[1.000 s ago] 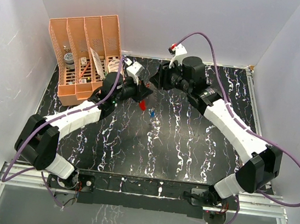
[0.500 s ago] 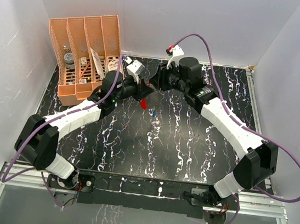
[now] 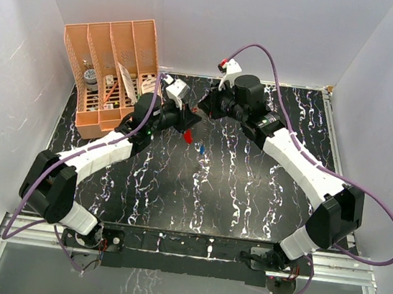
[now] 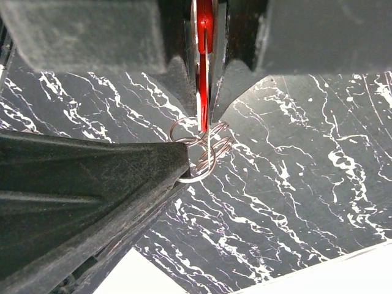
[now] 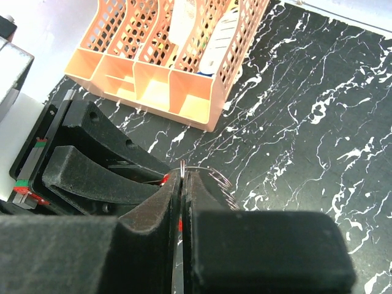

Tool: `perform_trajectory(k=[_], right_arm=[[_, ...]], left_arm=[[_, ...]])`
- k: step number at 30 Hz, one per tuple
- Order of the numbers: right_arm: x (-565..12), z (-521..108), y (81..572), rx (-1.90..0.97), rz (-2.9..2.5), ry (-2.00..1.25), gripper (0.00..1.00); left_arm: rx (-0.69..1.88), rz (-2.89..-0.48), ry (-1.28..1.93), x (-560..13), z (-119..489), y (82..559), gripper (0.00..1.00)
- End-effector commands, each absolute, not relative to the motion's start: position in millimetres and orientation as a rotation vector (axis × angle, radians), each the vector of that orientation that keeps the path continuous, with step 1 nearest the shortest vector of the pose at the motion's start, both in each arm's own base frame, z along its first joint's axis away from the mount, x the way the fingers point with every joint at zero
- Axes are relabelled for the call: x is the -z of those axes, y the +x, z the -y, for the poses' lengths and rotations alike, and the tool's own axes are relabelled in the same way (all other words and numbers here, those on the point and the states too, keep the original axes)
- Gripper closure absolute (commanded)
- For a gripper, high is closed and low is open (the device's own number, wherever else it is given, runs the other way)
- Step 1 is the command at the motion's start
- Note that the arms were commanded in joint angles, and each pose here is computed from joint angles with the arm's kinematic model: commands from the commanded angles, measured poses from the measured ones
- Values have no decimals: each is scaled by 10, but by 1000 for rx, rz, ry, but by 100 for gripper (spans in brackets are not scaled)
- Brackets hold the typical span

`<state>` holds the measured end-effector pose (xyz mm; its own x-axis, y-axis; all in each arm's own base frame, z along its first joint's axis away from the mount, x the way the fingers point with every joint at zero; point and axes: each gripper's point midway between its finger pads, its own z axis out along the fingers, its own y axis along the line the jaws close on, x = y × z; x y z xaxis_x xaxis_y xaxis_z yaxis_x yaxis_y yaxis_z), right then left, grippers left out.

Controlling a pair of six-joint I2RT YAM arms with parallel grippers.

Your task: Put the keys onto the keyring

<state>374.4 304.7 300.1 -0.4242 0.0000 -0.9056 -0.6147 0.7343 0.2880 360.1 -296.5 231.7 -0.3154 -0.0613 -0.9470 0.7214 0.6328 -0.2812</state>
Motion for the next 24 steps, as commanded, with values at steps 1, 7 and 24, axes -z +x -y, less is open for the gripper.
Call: perform_trajectory(k=[1, 7, 24], right_arm=[[-3336, -2971, 3764, -709, -1824, -470, 100], [-3303, -2938, 3744, -656, -1925, -534, 100], [-2866, -3075, 3632, -686, -2236, -680, 100]], left_arm=[[730, -1662, 551, -2519, 2831, 3691, 100], [500, -1628, 567, -2312, 2598, 3888, 100], [233, -1583, 551, -2246, 2340, 4198, 92]])
